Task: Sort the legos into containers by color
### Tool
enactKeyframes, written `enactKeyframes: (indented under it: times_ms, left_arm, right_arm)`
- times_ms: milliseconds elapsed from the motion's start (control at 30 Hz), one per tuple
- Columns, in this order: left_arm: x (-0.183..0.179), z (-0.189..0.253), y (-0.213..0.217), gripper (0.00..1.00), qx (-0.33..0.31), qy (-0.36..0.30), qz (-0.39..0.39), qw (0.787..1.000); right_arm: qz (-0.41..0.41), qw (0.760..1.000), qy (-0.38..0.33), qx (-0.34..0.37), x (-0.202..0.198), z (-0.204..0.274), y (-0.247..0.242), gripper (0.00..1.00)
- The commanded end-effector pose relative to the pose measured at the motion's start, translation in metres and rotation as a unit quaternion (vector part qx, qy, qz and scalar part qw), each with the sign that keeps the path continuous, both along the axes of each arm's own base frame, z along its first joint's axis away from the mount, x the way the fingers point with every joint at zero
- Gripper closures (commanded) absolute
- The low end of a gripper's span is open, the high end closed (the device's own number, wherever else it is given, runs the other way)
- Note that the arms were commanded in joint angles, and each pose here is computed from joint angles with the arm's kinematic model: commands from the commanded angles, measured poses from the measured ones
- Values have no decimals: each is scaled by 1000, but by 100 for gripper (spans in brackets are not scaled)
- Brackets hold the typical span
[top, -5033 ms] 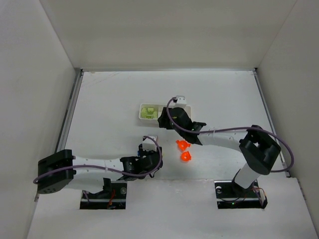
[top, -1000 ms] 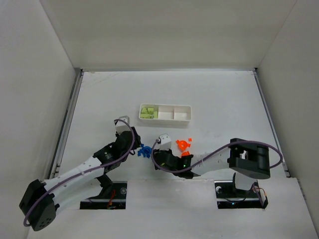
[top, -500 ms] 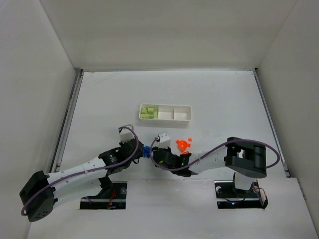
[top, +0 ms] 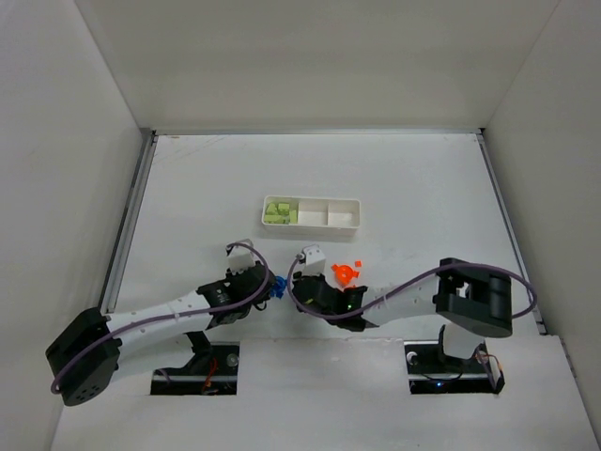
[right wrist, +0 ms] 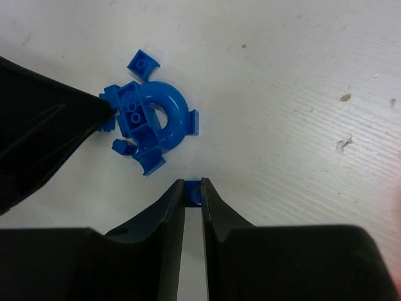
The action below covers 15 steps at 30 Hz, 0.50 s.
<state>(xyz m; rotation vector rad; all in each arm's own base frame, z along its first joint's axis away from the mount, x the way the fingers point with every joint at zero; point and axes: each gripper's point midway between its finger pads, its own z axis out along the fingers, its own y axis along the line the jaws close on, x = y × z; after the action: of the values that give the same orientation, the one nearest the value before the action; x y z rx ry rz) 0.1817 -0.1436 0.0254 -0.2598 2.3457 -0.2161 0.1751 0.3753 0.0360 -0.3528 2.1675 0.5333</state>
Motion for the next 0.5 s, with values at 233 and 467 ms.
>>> enactKeyframes:
  times_ms: [233,467]
  left_arm:
    - [-4,-7,1,69,10,10,5,1000]
    - [-6,-12,-3,72,15,12,0,1000]
  right_arm:
    - [-45,992,-59,102,54,97,-17,78]
    - [-95,985,-72,121,138,130,-48,78]
